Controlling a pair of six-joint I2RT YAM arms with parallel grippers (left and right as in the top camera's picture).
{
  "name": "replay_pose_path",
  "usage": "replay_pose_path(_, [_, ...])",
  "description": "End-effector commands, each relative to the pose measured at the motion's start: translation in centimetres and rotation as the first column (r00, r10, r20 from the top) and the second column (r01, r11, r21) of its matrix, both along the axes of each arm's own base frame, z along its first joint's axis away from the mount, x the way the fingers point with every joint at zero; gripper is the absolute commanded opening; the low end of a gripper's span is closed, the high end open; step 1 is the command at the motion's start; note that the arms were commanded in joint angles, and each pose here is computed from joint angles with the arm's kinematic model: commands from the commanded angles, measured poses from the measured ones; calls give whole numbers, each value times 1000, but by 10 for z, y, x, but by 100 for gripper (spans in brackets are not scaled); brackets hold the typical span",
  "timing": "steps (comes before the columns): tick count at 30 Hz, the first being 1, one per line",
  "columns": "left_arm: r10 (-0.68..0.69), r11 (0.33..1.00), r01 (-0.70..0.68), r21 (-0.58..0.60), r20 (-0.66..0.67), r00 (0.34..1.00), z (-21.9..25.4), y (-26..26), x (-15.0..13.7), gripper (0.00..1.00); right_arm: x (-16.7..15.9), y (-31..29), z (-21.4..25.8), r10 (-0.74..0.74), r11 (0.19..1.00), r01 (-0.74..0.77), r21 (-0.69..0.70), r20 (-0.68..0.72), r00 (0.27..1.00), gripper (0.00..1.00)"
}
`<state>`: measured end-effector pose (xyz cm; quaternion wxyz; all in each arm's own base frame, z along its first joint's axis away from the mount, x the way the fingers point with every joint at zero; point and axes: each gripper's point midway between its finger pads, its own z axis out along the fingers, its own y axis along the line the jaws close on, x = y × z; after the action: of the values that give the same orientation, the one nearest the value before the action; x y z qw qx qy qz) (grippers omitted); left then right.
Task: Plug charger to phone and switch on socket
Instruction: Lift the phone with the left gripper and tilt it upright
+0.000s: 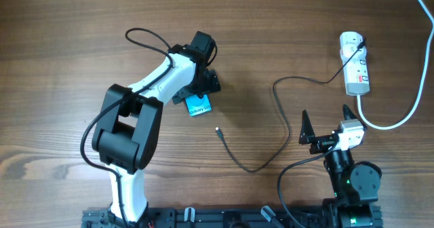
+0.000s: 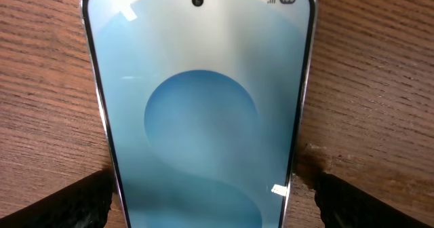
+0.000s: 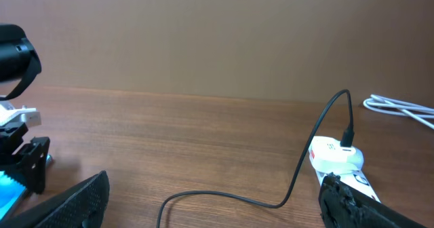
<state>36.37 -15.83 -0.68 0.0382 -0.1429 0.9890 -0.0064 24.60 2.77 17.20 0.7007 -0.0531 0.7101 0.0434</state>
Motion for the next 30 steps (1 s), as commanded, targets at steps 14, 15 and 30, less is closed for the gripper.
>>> replay_pose_path(14, [34, 998, -42, -54, -153, 988, -24, 4, -36, 73, 0, -3, 0, -16, 1000, 16, -12, 3, 1000, 100])
replay_pose_path(15, [35, 997, -45, -67, -142, 989, -18, 3, -34, 72, 0, -3, 0, -16, 1000, 16, -12, 2, 1000, 100])
replay_pose_path(30, [89, 986, -89, -144, -8, 996, 50, 17, -16, 66, 0, -3, 0, -16, 1000, 16, -11, 3, 1000, 100])
